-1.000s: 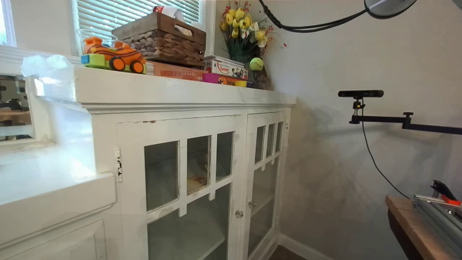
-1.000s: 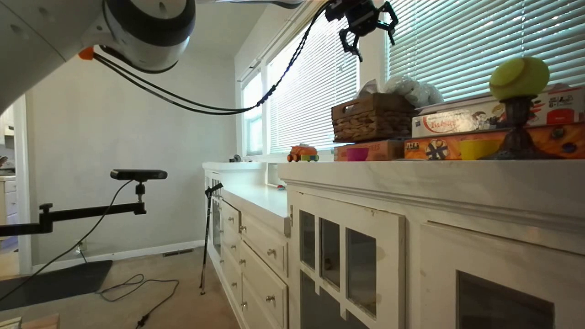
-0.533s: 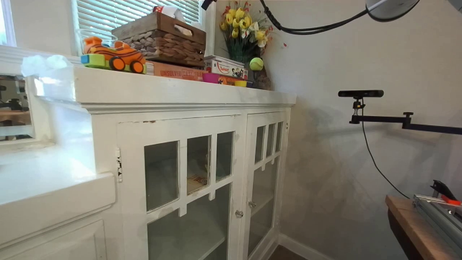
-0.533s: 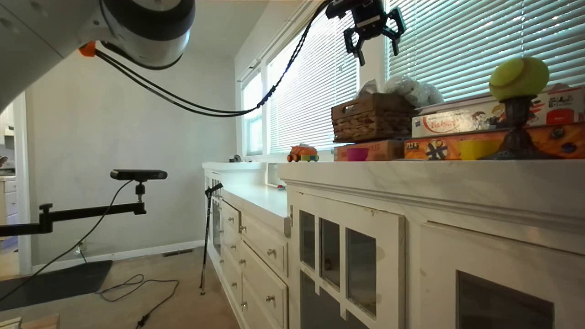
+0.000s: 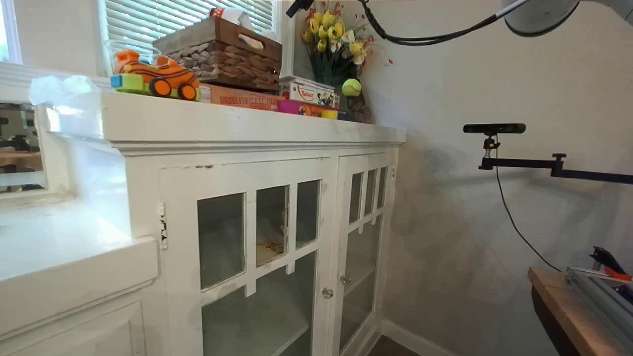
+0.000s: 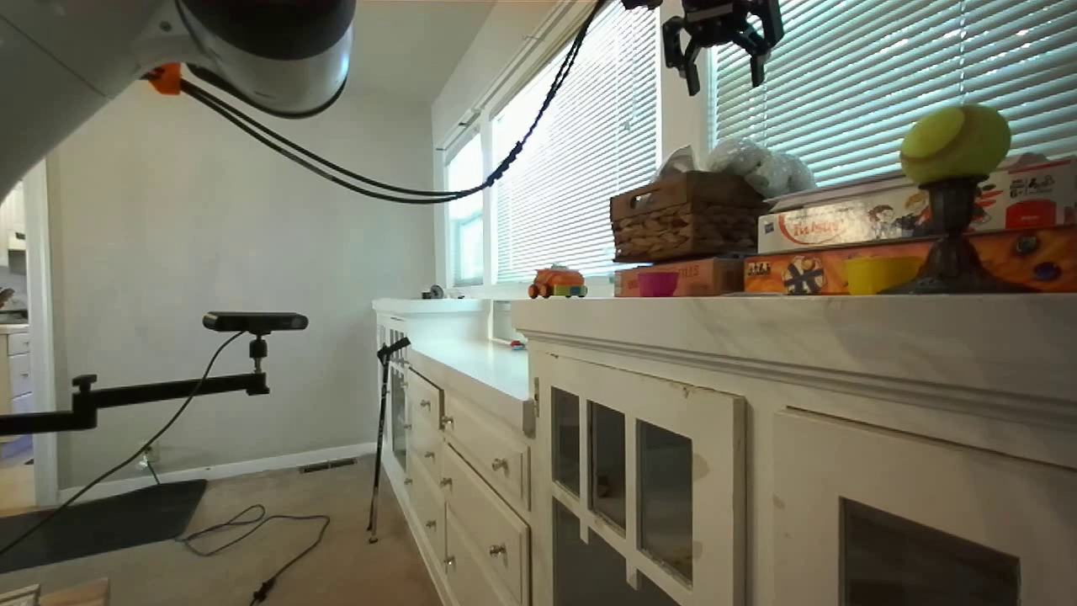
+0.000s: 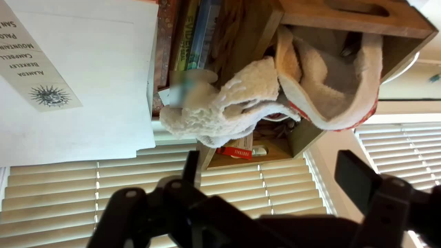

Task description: Put the tennis ball on top of the candle holder then put the towel in the basket.

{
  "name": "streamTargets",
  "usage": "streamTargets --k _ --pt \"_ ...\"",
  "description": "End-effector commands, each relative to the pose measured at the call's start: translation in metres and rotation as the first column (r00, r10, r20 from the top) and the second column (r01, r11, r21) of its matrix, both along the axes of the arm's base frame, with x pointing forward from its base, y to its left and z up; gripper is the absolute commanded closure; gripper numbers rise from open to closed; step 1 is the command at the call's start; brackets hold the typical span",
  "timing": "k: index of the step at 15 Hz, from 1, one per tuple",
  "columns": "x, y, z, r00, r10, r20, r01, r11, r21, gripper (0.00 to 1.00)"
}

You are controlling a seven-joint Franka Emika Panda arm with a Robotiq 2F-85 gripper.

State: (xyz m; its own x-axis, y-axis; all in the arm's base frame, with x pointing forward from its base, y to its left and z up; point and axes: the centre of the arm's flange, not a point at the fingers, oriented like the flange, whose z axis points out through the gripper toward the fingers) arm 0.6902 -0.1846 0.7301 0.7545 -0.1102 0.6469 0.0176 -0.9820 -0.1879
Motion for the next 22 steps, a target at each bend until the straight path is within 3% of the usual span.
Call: streamTargets --k 1,7,20,21,22 --pt "0.062 -0.031 0.034 0.998 0.007 0.069 -0.014 0.996 0.093 0.00" --pt "0.084 -0.042 0.001 0.999 -0.004 0.051 -0.005 0.986 0.164 0.00" --pt "0.108 -0.047 -0.046 0.999 0.000 0.034 -0.007 0.981 0.192 0.00" --pt "0.109 -0.047 -0.048 0.999 -0.001 0.033 -0.005 0.981 0.194 0.17" --pt "0.110 -0.048 -0.049 1.000 -0.003 0.029 -0.002 0.981 0.195 0.26"
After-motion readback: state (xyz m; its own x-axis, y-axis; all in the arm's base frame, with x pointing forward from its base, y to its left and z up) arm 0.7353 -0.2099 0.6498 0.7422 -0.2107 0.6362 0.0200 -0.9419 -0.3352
